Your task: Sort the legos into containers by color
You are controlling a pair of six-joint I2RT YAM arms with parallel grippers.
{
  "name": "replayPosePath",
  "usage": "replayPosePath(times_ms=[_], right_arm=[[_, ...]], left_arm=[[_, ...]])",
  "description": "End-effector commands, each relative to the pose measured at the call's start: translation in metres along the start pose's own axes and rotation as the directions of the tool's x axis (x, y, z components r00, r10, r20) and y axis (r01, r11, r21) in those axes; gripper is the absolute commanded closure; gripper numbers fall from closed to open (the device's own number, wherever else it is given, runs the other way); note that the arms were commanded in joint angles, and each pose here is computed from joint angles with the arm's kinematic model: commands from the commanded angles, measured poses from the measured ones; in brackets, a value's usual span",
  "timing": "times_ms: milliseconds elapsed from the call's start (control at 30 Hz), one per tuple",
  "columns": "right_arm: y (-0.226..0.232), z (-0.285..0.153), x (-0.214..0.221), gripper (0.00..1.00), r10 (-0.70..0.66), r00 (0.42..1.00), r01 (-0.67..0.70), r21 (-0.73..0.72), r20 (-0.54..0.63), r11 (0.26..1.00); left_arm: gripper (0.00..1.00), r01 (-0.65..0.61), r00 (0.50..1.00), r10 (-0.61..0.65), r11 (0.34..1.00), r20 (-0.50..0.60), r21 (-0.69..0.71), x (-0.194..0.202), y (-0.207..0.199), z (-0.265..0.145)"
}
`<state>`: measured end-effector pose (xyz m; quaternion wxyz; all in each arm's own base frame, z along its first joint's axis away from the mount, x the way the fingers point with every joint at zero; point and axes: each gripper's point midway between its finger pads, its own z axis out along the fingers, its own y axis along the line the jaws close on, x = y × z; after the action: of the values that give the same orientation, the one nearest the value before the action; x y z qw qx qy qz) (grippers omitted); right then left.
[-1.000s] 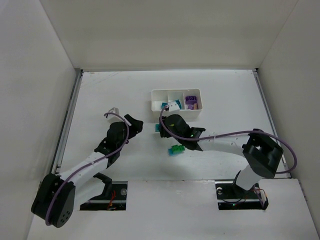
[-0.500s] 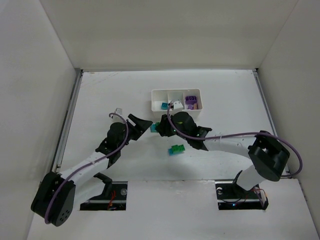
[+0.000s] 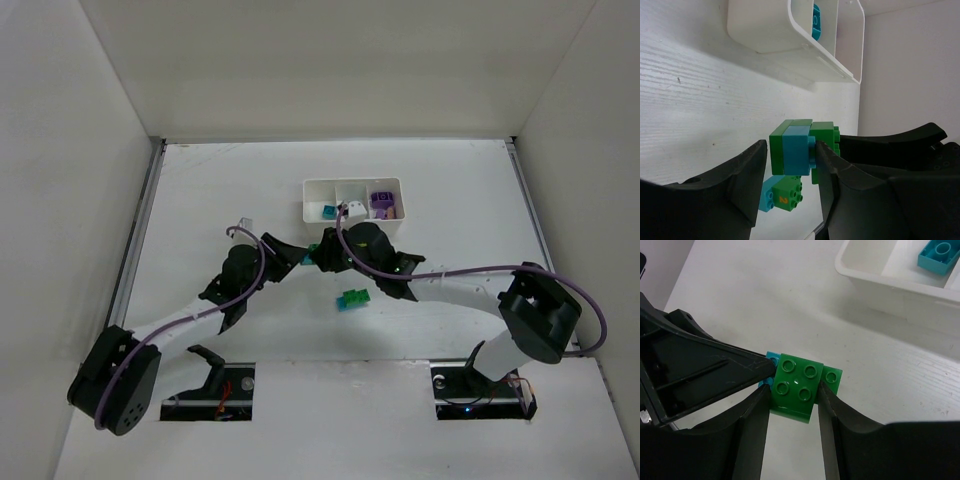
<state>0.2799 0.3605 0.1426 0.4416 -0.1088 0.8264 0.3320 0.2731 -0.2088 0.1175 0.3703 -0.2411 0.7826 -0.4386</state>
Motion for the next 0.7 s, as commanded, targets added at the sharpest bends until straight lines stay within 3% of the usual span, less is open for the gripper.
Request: replayPosePath(times_ms=[0,233,667], right_arm=[[0.013,-0.004,-0.021,0.71,0.025,0.997,-0.021,-0.055,0.069,0.998],[0.017,-0.006,-0.022,0.70,0.032,0.997,-0.027,-0.072,0.069,0.997],[0.003,-0.022,-0.048,0.70,0.081,0.990,-0.072,-0.088,0.112,0.994]], left_arm=[[0.62,0.001,1.000,-0.002,0.999,0.025,0.054,-0.004,-0.013,0.003],[0.80,0.000,1.000,-0.001,0.999,0.027,0.055,-0.002,-0.012,0.002],[0.85,-0.044,0.997,0.042,0.999,0.067,0.031,-0.009,0.004,-0.006]])
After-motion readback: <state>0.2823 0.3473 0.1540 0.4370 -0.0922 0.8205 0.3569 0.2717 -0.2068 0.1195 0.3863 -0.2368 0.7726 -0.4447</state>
